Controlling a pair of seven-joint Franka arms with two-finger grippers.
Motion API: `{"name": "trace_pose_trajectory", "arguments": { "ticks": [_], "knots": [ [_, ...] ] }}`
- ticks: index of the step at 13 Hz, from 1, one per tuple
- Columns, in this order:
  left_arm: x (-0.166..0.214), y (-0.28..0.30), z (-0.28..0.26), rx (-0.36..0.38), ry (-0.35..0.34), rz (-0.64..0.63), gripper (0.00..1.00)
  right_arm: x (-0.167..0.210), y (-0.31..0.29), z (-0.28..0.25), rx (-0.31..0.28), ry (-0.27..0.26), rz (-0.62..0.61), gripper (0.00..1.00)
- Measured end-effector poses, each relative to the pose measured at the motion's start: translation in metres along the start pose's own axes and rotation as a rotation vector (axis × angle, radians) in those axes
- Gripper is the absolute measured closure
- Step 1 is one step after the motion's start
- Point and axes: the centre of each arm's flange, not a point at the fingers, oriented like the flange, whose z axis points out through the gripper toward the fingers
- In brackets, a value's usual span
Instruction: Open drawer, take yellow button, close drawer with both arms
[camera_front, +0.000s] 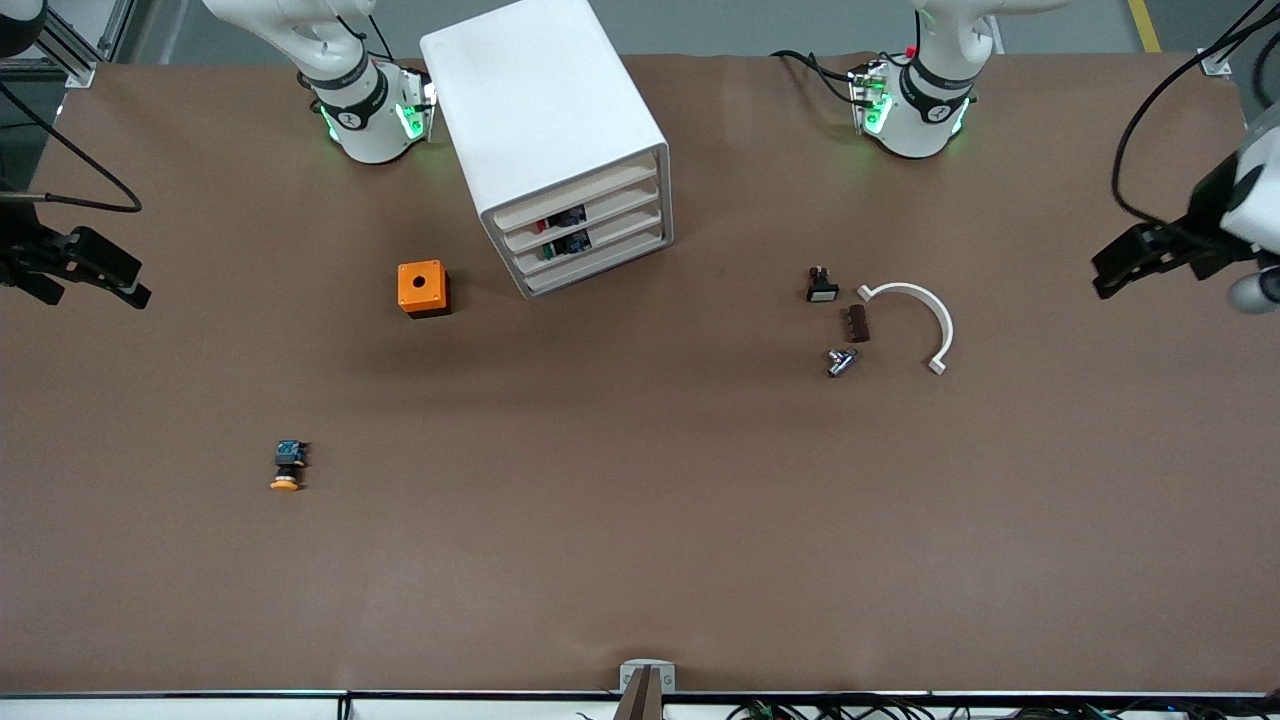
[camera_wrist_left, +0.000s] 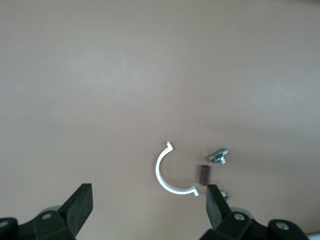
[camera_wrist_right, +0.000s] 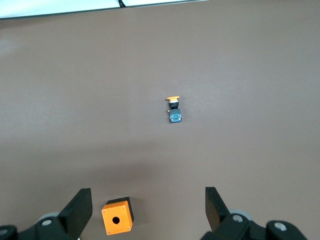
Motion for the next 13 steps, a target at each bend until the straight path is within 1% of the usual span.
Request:
{"name": "trace_pose_trajectory", "arguments": {
  "ticks": [2, 5, 13],
  "knots": [
    [-0.009, -0.016, 0.002, 0.001, -0.04, 0.019, 0.0, -0.001, 0.0, 0.001, -0.001, -0.002, 0.003, 0.0],
    [-0.014, -0.012, 0.007, 0.001, -0.067, 0.03, 0.0, -0.001, 0.006, 0.001, -0.004, -0.001, 0.015, 0.0],
    [-0.024, -0.016, 0.006, 0.003, -0.07, 0.029, 0.0, -0.002, 0.012, 0.001, -0.006, -0.01, 0.027, 0.0]
  ]
}}
